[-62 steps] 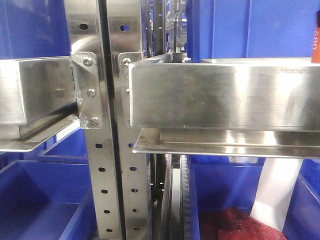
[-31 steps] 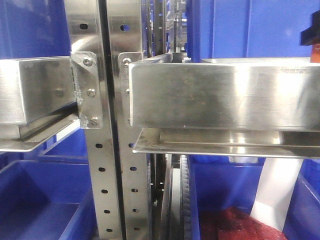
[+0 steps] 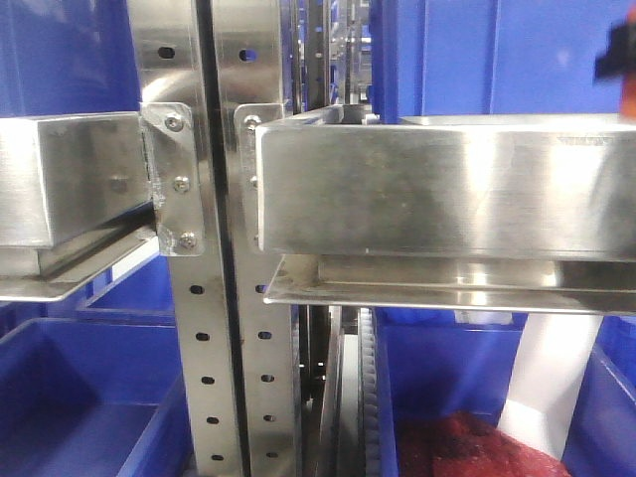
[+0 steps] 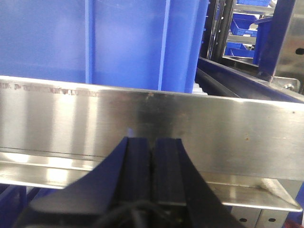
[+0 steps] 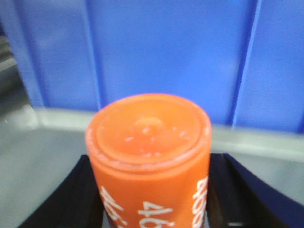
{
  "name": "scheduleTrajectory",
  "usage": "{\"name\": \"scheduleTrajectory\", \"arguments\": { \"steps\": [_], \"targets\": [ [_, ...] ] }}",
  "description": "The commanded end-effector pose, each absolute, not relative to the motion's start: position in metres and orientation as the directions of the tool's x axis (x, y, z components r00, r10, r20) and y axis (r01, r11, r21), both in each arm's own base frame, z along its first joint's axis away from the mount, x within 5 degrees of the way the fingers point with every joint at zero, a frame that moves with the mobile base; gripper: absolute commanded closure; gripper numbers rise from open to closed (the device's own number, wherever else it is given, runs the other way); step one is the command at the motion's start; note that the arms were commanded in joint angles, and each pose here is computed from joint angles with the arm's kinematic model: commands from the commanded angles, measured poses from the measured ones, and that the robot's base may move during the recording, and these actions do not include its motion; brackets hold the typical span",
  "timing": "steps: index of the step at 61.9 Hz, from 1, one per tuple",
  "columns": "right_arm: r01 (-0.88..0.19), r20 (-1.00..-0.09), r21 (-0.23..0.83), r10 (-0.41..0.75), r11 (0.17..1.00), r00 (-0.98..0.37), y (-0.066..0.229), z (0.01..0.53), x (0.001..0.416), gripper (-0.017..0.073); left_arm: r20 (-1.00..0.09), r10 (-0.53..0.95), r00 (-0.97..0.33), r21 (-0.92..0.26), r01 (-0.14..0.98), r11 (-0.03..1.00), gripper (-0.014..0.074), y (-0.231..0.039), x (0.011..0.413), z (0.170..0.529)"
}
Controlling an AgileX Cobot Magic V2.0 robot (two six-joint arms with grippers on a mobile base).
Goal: Grab orange capacitor from left shelf to right conveyor
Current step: 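Close the right gripper around the orange capacitor and lift it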
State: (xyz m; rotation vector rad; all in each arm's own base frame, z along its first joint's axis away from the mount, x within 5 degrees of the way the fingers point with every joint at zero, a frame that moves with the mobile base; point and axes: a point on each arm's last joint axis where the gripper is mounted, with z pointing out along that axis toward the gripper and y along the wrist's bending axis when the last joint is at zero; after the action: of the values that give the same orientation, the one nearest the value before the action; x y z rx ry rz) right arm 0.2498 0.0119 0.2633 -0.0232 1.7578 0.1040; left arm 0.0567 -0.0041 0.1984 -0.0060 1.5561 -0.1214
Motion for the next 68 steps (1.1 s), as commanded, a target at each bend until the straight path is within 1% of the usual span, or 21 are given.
{"name": "scheduleTrajectory", "arguments": {
  "steps": [1,11,21,31,37,46,50,59,68],
  "targets": [
    [-0.085,-0.999,0.039,0.036,0.996,-0.027,0.011,0.304,0.234,0.0419,-0.988,-0.091,0.123,-0.081,0.085,0.993,0.0699,-0.004,0.054,0.209],
    [-0.053,-0.999,0.027,0.025,0.998,-0.046,0.007,0.326,0.196,0.0419,-0.988,-0.091,0.123,-0.081,0.085,0.993,0.0699,-0.004,0.054,0.209],
    [-0.015,-0.997,0.023,0.021,1.000,-0.077,0.003,0.341,0.149,0.0419,-0.988,-0.091,0.123,-0.081,0.085,0.993,0.0699,-0.004,0.054,0.209],
    [0.015,-0.997,0.027,0.028,1.000,-0.066,-0.001,0.349,0.101,0.0419,-0.988,-0.091,0.123,-0.081,0.085,0.993,0.0699,-0.004,0.054,0.209],
    [0.024,-0.996,0.063,0.065,0.998,-0.069,-0.002,0.348,0.071,0.0419,-0.988,-0.091,0.123,-0.081,0.085,0.993,0.0699,-0.004,0.054,0.209],
    [0.011,-0.988,0.130,0.130,0.991,-0.087,-0.001,0.342,0.038,0.0419,-0.988,-0.091,0.123,-0.081,0.085,0.993,0.0699,-0.004,0.054,0.209],
    [0.012,-0.986,0.133,0.134,0.991,-0.101,-0.002,0.337,0.026,0.0419,-0.988,-0.091,0.123,-0.081,0.085,0.993,0.0699,-0.004,0.054,0.209],
    [0.017,-0.985,0.102,0.104,0.995,-0.141,-0.002,0.327,0.005,0.0419,-0.988,-0.091,0.123,-0.081,0.085,0.993,0.0699,-0.004,0.054,0.209],
    [0.021,-0.979,0.085,0.088,0.996,-0.184,-0.003,0.320,-0.002,0.0419,-0.988,-0.091,0.123,-0.081,0.085,0.993,0.0699,-0.004,0.054,0.209]
  ]
}}
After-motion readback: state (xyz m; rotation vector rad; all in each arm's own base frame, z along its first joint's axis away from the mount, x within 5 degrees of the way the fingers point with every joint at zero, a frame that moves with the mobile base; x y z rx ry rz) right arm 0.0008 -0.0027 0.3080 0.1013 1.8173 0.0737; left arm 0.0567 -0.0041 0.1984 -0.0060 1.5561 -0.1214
